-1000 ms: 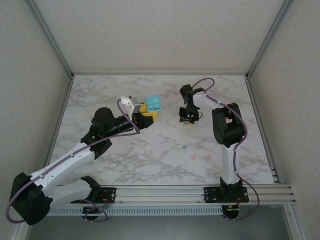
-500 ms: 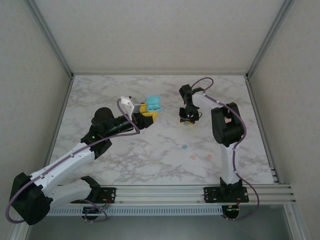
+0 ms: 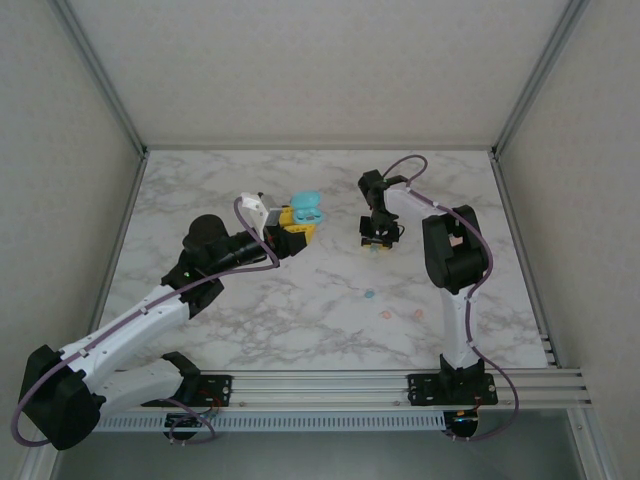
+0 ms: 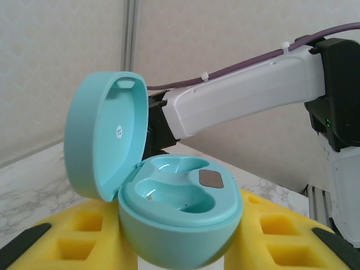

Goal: Insert the wireless bluetooth earbuds into the charging case

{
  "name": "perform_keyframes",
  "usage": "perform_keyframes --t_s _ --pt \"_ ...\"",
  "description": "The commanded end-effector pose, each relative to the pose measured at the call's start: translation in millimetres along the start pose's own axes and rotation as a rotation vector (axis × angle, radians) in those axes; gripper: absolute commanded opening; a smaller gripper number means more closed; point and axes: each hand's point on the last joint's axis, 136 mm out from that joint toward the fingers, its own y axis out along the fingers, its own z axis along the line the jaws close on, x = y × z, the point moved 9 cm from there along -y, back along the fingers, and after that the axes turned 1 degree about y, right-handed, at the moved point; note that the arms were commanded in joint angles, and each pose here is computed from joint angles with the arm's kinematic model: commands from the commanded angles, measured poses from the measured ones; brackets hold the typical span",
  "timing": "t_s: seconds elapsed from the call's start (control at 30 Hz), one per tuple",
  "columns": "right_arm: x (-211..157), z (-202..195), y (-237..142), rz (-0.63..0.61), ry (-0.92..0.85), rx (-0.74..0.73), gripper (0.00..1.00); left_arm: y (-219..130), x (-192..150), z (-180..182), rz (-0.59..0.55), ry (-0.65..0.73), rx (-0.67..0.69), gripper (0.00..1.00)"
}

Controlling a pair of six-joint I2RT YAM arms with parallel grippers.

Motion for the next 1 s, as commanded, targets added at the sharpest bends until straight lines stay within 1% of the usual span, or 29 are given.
perform_keyframes --t_s 0.0,0.4,0.67,0.97 --pt "-11 -7 -14 0.003 0.020 -0.041 0.35 0 15 -4 -0.035 0.028 -0.010 0.23" --pt "-14 -10 -24 -0.019 0.010 -0.038 0.35 0 15 -4 -0.034 0.029 -0.010 0.23" --pt "-4 -1 -17 -0.008 0.004 0.003 0.34 -2 16 -5 -0.038 0.031 -0.009 0.23" --pt "2 0 -8 0.004 -0.007 -0.021 0.32 -4 16 -6 -0.039 0.035 0.000 0.23"
